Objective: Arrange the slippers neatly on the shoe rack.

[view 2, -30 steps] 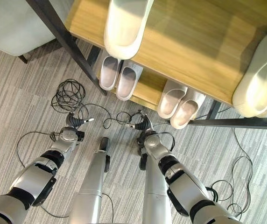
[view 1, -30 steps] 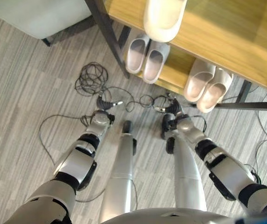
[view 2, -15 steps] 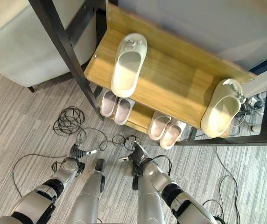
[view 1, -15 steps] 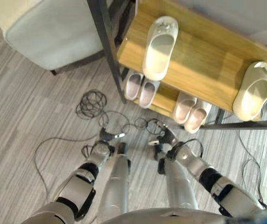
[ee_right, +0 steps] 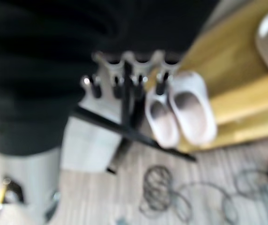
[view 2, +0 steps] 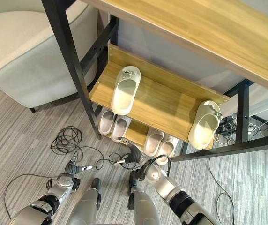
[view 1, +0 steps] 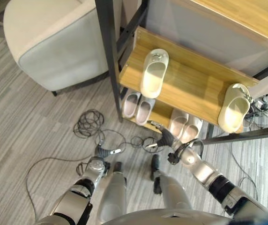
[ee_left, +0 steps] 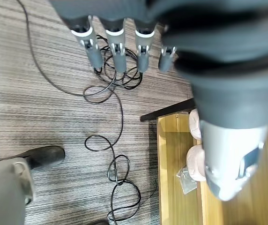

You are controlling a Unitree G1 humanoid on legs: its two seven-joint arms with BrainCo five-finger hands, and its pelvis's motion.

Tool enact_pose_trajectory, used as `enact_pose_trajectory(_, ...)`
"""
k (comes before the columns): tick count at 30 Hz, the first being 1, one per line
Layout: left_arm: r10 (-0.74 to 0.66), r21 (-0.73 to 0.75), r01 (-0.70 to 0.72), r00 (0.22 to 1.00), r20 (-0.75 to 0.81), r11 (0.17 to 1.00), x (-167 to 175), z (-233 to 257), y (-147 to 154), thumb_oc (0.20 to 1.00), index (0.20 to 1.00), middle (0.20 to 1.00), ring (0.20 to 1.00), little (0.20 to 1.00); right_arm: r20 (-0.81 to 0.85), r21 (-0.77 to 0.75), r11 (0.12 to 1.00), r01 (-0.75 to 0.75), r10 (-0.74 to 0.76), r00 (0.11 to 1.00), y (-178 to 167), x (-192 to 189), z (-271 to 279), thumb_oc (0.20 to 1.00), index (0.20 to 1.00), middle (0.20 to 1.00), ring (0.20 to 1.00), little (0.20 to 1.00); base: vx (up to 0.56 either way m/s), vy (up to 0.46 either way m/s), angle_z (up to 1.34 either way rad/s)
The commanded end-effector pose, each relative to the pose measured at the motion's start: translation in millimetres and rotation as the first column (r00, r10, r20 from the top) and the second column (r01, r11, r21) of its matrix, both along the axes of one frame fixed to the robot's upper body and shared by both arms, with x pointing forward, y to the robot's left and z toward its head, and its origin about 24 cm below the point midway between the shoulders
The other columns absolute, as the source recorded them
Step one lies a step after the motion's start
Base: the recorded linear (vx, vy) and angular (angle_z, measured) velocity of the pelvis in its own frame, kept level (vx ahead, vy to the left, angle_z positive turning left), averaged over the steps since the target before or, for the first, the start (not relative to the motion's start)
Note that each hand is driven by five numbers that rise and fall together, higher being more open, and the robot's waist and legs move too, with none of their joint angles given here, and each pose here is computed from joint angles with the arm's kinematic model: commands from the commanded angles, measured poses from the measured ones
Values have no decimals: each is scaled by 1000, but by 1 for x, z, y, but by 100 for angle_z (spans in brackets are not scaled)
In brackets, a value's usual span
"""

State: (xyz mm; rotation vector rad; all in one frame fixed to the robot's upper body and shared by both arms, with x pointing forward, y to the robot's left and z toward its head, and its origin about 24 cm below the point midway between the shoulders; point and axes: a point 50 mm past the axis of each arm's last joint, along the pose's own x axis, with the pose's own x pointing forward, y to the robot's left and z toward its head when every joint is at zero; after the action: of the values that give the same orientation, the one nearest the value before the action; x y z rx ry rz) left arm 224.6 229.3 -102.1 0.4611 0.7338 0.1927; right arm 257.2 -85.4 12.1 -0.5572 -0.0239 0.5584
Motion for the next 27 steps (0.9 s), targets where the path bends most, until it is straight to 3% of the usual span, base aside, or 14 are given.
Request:
enact_pose_trajectory(1, -9, -31, 7, 999, -39, 1000, -13, -9, -5, 1000, 1000, 1000, 1000, 1000, 125, 78, 996, -53, 43, 991, -3, -3, 32, 1000, 1000, 1000, 1000, 1000, 50, 11, -5)
enact_pose_trajectory(13, 4, -43, -9, 993, -120, 999, -39, -23, -2, 1000, 1000, 1000, 1000, 1000, 195, 79, 987, -139, 122, 973, 8, -7, 51, 1000, 1000, 1000, 1000, 1000, 52, 12, -2)
enact_pose_trajectory(16, 54, -12, -55, 998, -33, 998, -31, -12, 10, 1000, 1000, 1000, 1000, 1000, 204, 44, 992, -120, 108, 973, 1, -13, 48, 1000, 1000, 1000, 1000, 1000, 46, 14, -1)
enact_pose_trajectory(18, 16, 24, -18, 996, 87, 1000, -11, 7, 12, 1000, 1000, 1000, 1000, 1000, 158, 27, 994, -102, 97, 983, -5, -20, 36, 1000, 1000, 1000, 1000, 1000, 0, 0, 0)
enact_pose_trajectory(19, 16, 25, -18, 996, 85, 1000, -12, 7, 13, 1000, 1000, 1000, 1000, 1000, 157, 27, 994, -102, 96, 983, -5, -21, 36, 1000, 1000, 1000, 1000, 1000, 0, 0, 0)
enact_pose_trajectory(20, 80, -11, -80, 995, 61, 997, -37, -1, 29, 1000, 1000, 1000, 1000, 1000, 111, 11, 999, -41, 40, 993, -15, -20, 21, 1000, 1000, 1000, 1000, 1000, -9, 23, -4)
enact_pose_trajectory(27, -43, 50, 26, 922, 385, 998, -6, 57, 33, 1000, 1000, 1000, 1000, 1000, -45, -84, 993, 84, -88, 995, -56, -46, -20, 1000, 1000, 1000, 1000, 1000, 13, 39, -1)
